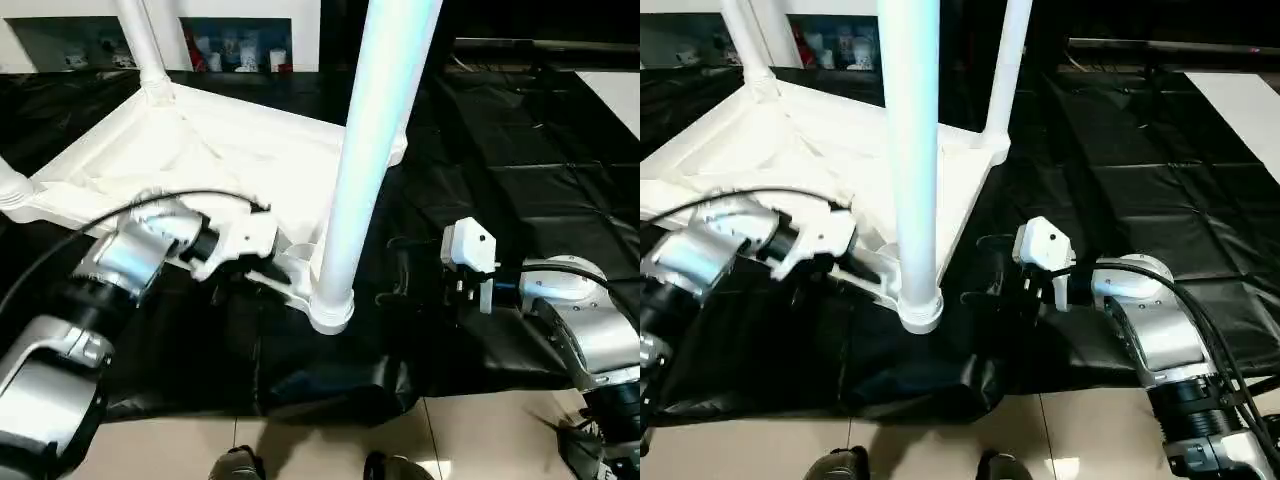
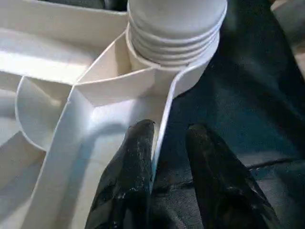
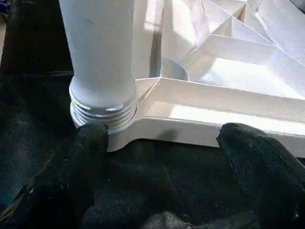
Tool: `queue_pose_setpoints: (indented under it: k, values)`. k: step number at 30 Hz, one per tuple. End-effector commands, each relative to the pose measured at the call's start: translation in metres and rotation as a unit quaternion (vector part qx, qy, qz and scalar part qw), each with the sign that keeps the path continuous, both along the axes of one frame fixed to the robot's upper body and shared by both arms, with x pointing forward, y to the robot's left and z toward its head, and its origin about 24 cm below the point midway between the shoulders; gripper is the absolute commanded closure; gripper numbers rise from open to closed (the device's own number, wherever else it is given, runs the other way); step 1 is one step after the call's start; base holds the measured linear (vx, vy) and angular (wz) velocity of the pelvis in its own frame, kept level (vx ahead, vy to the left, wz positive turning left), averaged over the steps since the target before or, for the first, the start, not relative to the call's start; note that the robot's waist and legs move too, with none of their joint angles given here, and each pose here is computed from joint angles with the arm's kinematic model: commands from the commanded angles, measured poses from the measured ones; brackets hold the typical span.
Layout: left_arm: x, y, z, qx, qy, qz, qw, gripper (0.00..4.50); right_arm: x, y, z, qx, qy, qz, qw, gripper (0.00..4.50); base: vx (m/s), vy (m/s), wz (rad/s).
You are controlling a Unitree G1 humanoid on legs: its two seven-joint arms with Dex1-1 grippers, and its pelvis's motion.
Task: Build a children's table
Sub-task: Rotate table base
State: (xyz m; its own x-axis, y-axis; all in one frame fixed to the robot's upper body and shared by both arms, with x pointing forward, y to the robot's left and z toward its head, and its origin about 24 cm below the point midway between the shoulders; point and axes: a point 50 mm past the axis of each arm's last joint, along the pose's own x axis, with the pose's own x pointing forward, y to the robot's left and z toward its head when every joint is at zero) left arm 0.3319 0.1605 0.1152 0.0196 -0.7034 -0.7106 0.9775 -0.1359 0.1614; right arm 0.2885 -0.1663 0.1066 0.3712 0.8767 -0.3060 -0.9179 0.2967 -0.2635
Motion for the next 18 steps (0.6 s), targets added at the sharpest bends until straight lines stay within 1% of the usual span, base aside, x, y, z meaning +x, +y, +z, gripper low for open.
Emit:
queue_pose_setpoints:
  k: [1,2,3,5,7,10,11,12,13,14,16,18]
  values:
    - [-0.001,-0.004,-0.01,0.015,-0.018,-0.002,1.0,3.12,-0.004,0.003,-0.001,-0.005,0.0,0.003,1.0,0.29,0.0,0.0,0.0]
    - [0.0,-0.004,-0.01,0.016,-0.019,-0.002,1.0,3.12,-0.004,0.003,-0.001,-0.005,0.0,0.003,1.0,0.29,0.0,0.0,0.0]
    - [0.003,-0.006,-0.013,0.019,-0.051,0.003,0.998,3.12,-0.006,0.003,-0.002,-0.006,0.0,0.004,1.0,0.29,0.0,0.0,0.0]
    - [0.005,-0.007,-0.014,0.017,-0.055,0.008,0.998,3.12,-0.006,0.004,-0.002,-0.005,0.0,0.004,1.0,0.29,0.0,0.0,0.0]
    - [0.006,-0.007,-0.015,0.017,-0.054,0.01,0.998,3.39,-0.007,0.004,-0.003,-0.005,0.001,0.004,1.0,0.29,0.0,0.0,0.0]
    - [0.005,-0.004,-0.016,0.026,-0.029,0.013,0.999,3.54,-0.009,0.002,-0.006,-0.008,0.002,0.002,1.0,0.29,0.0,0.0,0.0]
    - [0.005,-0.004,-0.016,0.027,-0.026,0.013,0.999,3.75,-0.01,0.002,-0.006,-0.009,0.002,0.001,1.0,0.29,0.0,0.0,0.0]
    - [0.004,-0.003,-0.017,0.031,-0.021,0.013,0.999,3.75,-0.01,0.002,-0.006,-0.009,0.002,0.001,1.0,0.29,0.0,0.0,0.0]
    - [0.004,-0.003,-0.017,0.031,-0.021,0.013,0.999,3.9,-0.01,0.002,-0.006,-0.009,0.002,0.001,1.0,0.29,0.0,0.0,0.0]
    - [0.004,-0.002,-0.017,0.034,-0.019,0.014,0.999,3.91,-0.011,0.002,-0.006,-0.009,0.003,0.0,1.0,0.29,0.0,0.0,0.0]
    - [0.001,0.005,-0.021,0.06,0.024,0.042,0.997,4.08,-0.012,0.003,-0.009,-0.008,0.005,-0.003,1.0,0.29,0.0,0.0,0.0]
    - [-0.001,0.006,-0.022,0.062,0.039,0.063,0.995,4.18,-0.012,0.004,-0.01,-0.007,0.006,-0.004,1.0,0.29,0.0,0.0,0.0]
